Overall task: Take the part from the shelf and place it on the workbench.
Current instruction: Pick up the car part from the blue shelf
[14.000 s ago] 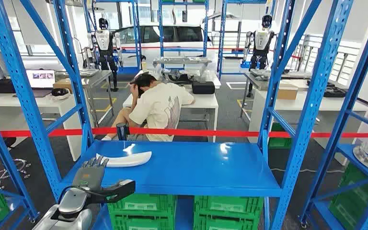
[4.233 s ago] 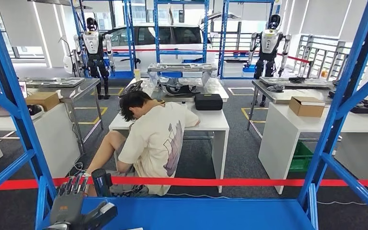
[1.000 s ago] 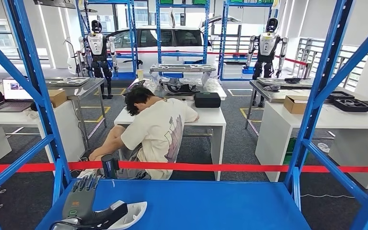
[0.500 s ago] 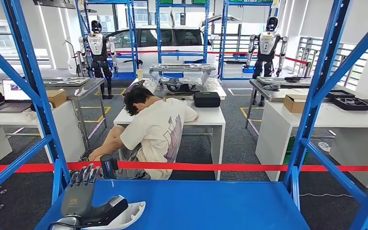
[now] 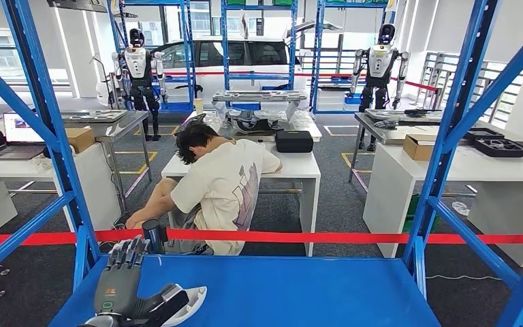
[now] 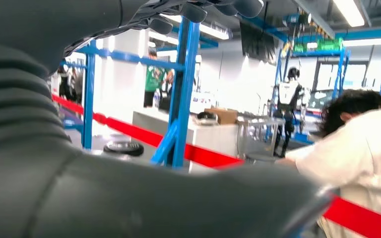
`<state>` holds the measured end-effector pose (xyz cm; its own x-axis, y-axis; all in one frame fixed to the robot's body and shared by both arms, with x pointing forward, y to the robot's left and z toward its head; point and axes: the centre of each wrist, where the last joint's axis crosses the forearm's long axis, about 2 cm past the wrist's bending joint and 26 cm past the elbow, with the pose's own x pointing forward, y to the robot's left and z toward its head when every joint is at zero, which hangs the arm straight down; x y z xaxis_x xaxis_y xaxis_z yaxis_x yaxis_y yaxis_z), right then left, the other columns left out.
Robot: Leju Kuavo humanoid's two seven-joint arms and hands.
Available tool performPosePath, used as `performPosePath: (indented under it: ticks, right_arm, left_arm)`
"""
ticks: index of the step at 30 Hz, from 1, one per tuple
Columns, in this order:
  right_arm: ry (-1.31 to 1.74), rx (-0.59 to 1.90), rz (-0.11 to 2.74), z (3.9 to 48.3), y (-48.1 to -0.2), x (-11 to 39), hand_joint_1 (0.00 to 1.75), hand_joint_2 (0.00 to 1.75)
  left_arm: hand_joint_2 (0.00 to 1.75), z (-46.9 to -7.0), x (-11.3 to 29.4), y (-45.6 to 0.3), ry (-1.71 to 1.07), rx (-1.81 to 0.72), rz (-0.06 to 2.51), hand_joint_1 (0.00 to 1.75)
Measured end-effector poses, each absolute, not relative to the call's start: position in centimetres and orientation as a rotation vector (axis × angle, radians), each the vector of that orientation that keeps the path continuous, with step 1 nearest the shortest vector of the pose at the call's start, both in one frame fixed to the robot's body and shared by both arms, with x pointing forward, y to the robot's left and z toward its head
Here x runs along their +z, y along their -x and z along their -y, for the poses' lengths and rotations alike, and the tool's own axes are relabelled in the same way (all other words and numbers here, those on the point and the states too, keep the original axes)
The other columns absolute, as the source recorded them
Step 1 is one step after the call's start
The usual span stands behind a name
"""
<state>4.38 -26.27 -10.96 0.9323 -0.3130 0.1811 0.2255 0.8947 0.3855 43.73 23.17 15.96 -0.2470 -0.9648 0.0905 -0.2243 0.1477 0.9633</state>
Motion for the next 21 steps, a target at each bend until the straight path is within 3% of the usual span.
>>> performPosePath:
  ticks: [21]
  right_arm:
    - [-0.369, -0.254, 0.23, 26.3, -4.4, -11.0, 0.0, 0.0]
  left_arm:
    - [1.75, -24.2, 13.7, -42.8, -0.851, -1.034, 1.512, 0.0]
